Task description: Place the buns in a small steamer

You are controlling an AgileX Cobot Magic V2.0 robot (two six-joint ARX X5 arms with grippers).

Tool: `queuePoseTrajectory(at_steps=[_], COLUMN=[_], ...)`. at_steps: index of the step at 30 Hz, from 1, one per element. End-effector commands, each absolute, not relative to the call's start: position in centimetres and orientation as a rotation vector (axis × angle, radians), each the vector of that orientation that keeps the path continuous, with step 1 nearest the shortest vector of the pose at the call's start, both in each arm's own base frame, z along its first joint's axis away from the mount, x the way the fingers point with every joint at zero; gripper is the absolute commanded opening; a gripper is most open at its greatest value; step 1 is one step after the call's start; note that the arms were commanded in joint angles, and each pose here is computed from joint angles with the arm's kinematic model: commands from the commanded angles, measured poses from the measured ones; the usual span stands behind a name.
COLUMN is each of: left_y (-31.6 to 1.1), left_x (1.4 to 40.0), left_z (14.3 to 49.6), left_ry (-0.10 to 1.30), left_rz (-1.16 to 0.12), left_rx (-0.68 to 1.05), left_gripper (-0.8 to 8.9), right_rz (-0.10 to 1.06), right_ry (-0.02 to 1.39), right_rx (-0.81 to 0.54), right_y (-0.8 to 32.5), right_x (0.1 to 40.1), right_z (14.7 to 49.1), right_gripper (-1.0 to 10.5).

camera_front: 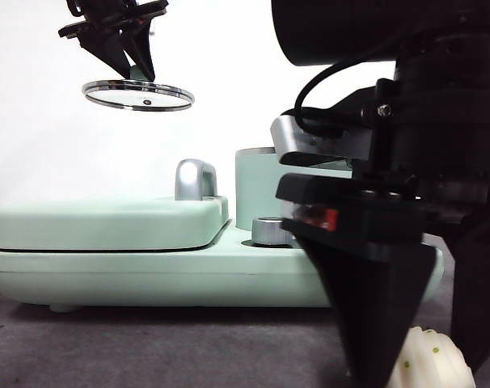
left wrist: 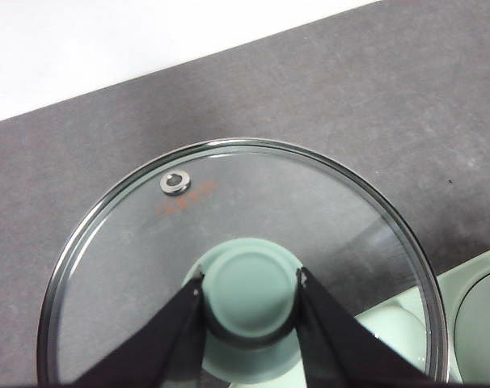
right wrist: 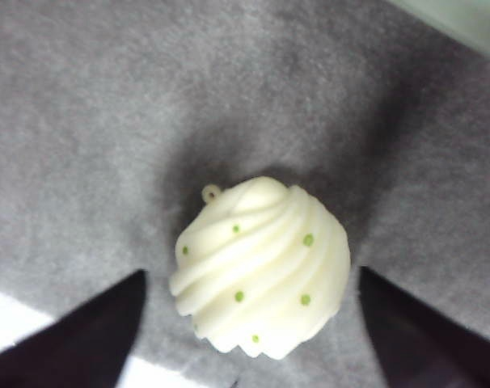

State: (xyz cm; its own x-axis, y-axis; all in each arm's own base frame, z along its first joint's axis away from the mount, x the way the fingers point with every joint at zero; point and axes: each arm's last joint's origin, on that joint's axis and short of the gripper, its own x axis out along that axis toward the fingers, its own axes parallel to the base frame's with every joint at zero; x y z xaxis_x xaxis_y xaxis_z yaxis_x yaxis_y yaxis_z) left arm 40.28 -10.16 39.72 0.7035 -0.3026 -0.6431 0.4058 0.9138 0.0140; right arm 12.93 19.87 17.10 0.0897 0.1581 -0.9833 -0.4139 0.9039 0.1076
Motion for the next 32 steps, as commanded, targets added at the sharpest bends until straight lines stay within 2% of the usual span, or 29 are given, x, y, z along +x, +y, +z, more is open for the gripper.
queuePoseTrajectory(at_steps=[1,7,11,16,22,27,32], left_y=[-10.4,-10.4,-10.4,-10.4,-10.4,-10.4,-10.4], left_x=[40.5,40.5,40.5,40.5,40.5,40.5,40.5], left_z=[40.6,40.6,40.6,40.6,40.6,40.6,40.6], left_ry=[0.634,0.634,0.634,0.634,0.633,0.635,0.637], left_rz=[-0.399,-0.399,-0.399,-0.399,-0.399,-0.399,-0.398], left_rx=[0.149,0.149,0.149,0.149,0.149,0.148,0.146], left_gripper=[0.16,0.16,0.16,0.16,0.16,0.16,0.16], right_rz=[0.448,0.451,0.467,0.499,0.526,0.520,0.489], right_ry=[1.418,1.414,1.418,1.405,1.345,1.225,1.156], right_rx=[-0.235,-0.233,-0.216,-0.255,-0.261,-0.216,-0.203], right_y=[20.3,20.4,20.5,20.9,20.3,18.9,18.5], right_x=[12.9,12.9,13.0,13.7,16.2,20.3,25.1], right_z=[17.0,17.1,18.3,22.1,28.6,33.3,35.6], right_gripper=[2.5,2.3,2.3,2.3,1.9,1.8,1.8])
